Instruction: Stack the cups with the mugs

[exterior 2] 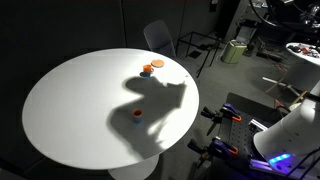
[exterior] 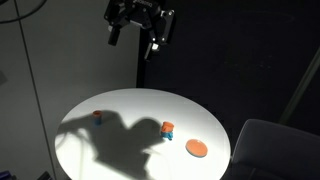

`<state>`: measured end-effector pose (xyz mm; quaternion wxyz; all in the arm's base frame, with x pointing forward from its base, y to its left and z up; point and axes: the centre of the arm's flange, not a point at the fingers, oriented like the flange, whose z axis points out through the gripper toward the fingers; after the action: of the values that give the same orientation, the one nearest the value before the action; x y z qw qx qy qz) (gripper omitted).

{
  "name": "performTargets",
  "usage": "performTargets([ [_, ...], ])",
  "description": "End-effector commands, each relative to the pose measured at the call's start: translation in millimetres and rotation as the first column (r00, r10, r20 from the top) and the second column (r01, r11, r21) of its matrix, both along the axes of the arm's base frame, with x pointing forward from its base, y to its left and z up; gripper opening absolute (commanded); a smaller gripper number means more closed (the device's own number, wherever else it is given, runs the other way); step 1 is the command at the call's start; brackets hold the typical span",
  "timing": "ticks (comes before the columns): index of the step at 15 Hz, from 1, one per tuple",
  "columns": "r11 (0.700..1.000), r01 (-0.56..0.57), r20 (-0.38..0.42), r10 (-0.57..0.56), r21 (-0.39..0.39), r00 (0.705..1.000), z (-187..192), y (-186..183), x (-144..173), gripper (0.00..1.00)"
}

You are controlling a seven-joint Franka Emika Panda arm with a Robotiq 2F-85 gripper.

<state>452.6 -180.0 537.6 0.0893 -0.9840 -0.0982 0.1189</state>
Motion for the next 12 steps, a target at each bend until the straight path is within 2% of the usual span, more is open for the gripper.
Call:
performTargets([
  [1, 0.999, -0.029, 0.013, 0.029, -0.046, 0.999, -14, 4, 24, 1.00],
  [5, 0.994, -0.068, 0.024, 0.070, -0.090, 0.997, -37, 8, 49, 1.00],
  [12, 0.975, -0.136, 0.116, 0.157, -0.176, 0.981, -73, -4, 86, 1.00],
])
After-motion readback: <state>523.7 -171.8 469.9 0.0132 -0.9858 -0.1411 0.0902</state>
